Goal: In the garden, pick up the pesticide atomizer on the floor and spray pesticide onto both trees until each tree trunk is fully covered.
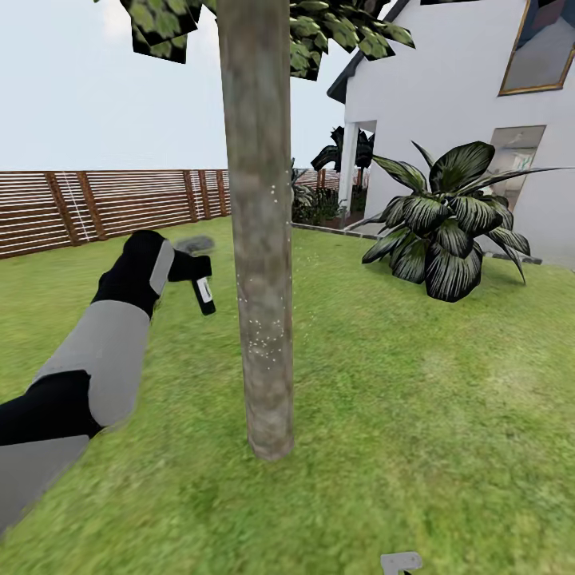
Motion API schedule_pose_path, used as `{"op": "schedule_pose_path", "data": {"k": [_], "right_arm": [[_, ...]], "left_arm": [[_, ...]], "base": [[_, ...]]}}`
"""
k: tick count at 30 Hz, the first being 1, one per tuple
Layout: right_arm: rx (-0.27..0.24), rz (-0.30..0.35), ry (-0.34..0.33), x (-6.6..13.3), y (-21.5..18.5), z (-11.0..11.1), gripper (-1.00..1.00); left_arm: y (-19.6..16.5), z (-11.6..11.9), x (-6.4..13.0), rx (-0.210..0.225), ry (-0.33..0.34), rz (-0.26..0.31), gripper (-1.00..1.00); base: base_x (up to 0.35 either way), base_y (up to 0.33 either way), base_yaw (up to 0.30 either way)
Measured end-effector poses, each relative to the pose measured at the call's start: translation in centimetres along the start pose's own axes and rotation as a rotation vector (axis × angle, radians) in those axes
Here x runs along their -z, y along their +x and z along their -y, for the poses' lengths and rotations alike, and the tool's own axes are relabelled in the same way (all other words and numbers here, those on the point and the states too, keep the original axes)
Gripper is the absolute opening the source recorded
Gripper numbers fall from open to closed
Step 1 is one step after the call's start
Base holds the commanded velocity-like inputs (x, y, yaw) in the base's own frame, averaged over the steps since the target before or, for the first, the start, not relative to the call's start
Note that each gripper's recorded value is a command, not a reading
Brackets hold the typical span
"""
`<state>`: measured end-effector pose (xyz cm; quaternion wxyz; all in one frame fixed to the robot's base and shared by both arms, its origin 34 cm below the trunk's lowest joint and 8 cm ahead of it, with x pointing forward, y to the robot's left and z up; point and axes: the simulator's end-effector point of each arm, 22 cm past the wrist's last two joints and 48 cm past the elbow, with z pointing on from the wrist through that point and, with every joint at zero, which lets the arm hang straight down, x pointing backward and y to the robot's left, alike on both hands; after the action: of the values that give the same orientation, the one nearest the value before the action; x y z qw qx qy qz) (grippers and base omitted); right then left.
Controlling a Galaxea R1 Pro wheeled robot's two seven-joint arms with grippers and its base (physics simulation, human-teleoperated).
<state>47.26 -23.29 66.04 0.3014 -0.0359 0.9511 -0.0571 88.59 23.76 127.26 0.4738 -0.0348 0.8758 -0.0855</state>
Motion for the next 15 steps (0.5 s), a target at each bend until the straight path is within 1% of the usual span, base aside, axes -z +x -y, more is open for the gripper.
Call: {"op": "schedule_pose_path", "data": {"k": [4,5,8,11,13,15], "right_arm": [[0.0,0.0,0.0,0.0,0.0,0.0,1.0],[0.0,0.0,0.0,0.0,0.0,0.0,1.0],[0.0,0.001,0.001,0.0,0.0,0.1,1.0],[0.0,0.001,0.001,0.0,-0.1,0.1,1.0],[0.0,0.001,0.001,0.0,0.0,0.1,1.0],[0.0,0.001,0.0,0.0,0.0,0.0,1.0]], "left_arm": [[-2.5,1.2,0.9,-0.009,0.014,-0.002,-1.0],[-3.7,1.7,1.5,-0.013,0.02,0.004,-1.0],[-6.2,2.7,2.8,-0.02,0.033,0.032,-1.0],[-9.1,4.9,4.7,-0.036,0.059,0.073,-1.0],[-10.2,5.3,5.4,-0.042,0.061,0.091,-1.0],[-12.2,6.0,6.9,-0.047,0.069,0.123,-1.0]], "base": [[0.0,0.0,0.0],[0.0,0.0,0.0],[0.0,0.0,0.0],[0.0,0.0,0.0],[0.0,0.0,0.0],[0.0,0.0,0.0]]}}
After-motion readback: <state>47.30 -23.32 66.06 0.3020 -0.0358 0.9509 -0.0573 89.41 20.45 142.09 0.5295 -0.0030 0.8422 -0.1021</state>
